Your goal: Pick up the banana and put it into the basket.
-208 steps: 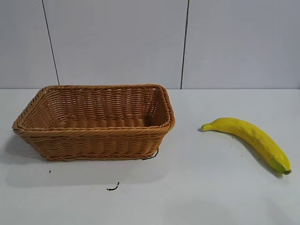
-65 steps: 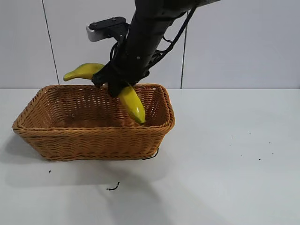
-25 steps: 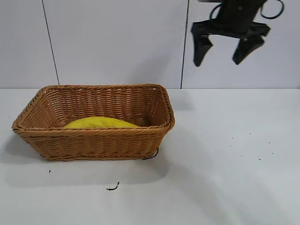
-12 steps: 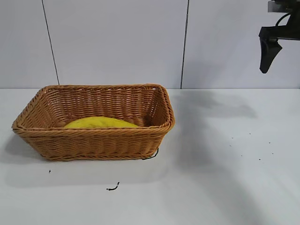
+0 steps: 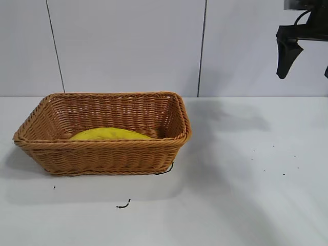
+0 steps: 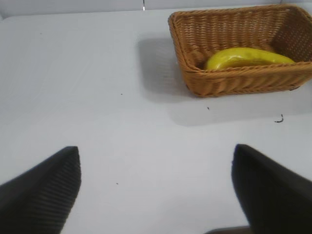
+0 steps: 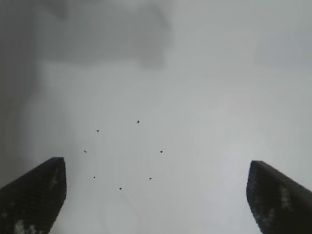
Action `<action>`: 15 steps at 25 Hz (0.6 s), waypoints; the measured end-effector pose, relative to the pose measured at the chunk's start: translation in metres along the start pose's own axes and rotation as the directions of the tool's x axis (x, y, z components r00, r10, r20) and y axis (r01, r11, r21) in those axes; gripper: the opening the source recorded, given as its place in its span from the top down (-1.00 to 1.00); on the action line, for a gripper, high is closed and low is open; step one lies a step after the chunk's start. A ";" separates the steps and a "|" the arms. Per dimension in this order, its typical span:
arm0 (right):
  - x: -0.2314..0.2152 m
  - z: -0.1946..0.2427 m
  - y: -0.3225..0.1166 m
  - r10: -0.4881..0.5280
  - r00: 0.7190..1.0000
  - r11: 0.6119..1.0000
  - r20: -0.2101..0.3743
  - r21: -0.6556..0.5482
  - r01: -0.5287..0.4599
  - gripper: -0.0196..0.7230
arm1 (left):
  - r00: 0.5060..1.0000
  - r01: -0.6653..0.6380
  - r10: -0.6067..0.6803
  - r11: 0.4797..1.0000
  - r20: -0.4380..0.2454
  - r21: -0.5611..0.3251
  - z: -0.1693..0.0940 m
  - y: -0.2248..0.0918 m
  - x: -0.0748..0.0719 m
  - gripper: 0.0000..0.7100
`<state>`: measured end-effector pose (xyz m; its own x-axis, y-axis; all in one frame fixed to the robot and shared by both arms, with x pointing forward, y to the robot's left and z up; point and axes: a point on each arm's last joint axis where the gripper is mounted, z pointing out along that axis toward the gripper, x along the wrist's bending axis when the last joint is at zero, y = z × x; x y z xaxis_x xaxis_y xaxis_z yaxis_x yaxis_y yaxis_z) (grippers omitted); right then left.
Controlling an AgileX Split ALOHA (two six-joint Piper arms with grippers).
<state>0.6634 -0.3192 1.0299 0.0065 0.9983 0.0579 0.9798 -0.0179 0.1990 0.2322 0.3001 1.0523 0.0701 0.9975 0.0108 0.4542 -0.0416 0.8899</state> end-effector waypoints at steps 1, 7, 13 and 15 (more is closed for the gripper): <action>0.000 -0.003 -0.006 0.006 1.000 1.000 0.000 0.007 -0.006 -0.91 | 1.000 0.000 0.000 1.000 0.000 0.000 0.000 0.000 0.000 -0.79; 0.005 -0.023 -0.072 0.016 1.000 0.996 -0.004 0.088 -0.016 -0.91 | 1.000 0.000 0.000 1.000 0.000 0.000 0.000 0.000 0.000 -0.79; 0.012 -0.063 -0.166 0.018 1.000 0.998 -0.007 0.066 -0.018 -0.91 | 1.000 0.000 0.000 1.000 0.000 0.000 0.000 0.000 0.000 -0.79; 0.014 -0.072 -0.198 0.017 1.000 0.999 -0.006 0.042 -0.016 -0.91 | 1.000 0.000 0.000 1.000 0.000 0.000 0.000 0.000 0.000 -0.79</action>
<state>0.4557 -0.3056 1.0615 0.0216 0.9975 0.0671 0.9871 -0.0319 0.1567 0.2322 0.3001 1.0523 0.0701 0.9975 0.0108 0.4542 -0.0416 0.8899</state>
